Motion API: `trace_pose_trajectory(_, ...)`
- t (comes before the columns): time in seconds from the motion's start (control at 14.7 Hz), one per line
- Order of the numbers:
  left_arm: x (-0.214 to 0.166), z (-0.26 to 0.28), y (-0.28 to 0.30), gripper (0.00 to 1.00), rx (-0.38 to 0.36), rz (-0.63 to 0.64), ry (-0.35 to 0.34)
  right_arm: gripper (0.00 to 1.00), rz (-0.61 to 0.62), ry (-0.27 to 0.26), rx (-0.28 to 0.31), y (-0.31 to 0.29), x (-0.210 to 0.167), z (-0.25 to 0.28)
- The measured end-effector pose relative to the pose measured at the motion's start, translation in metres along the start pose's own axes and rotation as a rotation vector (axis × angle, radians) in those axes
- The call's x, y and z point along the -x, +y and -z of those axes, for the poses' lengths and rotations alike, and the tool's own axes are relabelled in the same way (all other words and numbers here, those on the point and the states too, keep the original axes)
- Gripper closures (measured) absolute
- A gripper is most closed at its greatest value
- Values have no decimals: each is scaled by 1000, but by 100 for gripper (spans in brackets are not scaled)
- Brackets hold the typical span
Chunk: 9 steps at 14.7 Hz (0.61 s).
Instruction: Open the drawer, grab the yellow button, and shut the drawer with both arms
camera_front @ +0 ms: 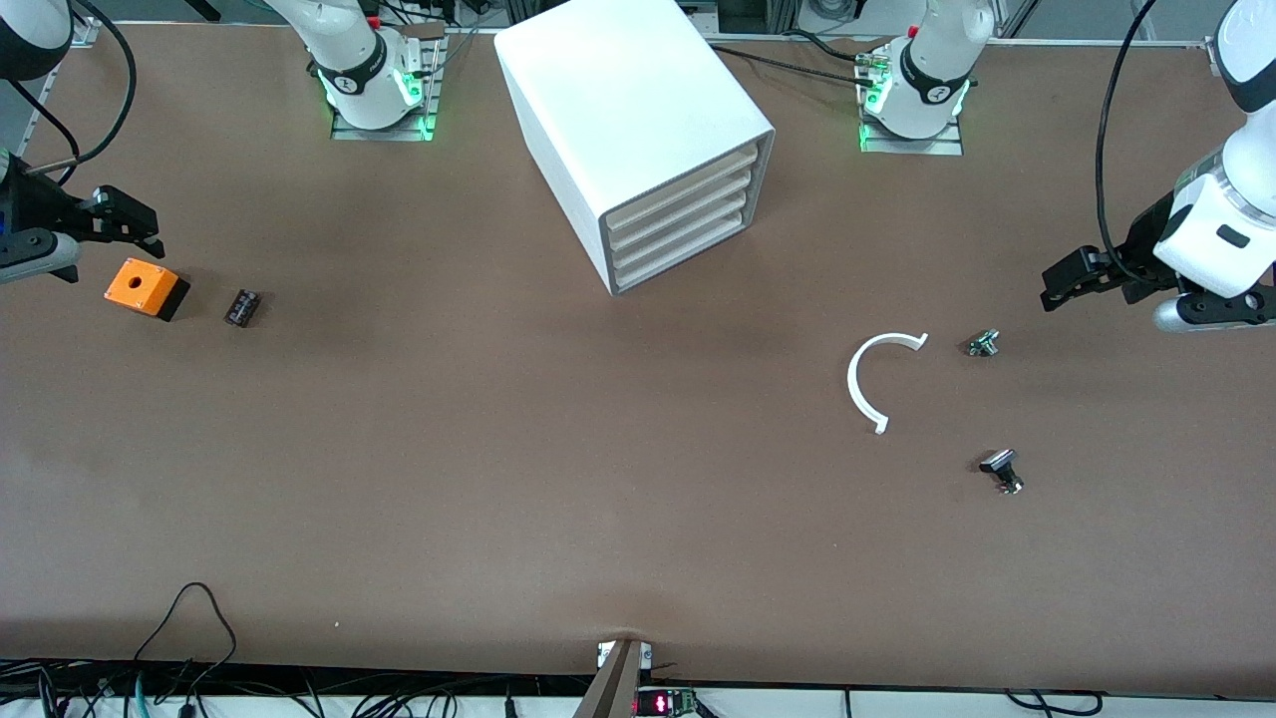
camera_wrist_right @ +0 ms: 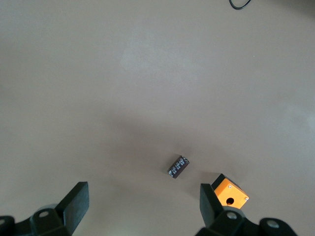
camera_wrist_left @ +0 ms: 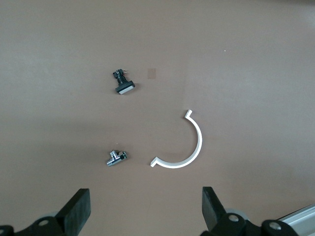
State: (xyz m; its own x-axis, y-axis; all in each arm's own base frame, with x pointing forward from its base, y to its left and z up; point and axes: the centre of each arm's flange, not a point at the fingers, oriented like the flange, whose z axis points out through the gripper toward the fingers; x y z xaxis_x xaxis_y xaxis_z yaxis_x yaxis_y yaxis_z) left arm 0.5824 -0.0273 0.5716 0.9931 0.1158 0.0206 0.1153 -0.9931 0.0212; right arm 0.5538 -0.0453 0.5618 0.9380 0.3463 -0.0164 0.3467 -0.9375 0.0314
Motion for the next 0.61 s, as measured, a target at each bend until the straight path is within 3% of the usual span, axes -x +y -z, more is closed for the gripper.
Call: trace_pose_trajectory(0.61,-3,1,1,0,4,-2,22,0,0,0,0,0,0,0)
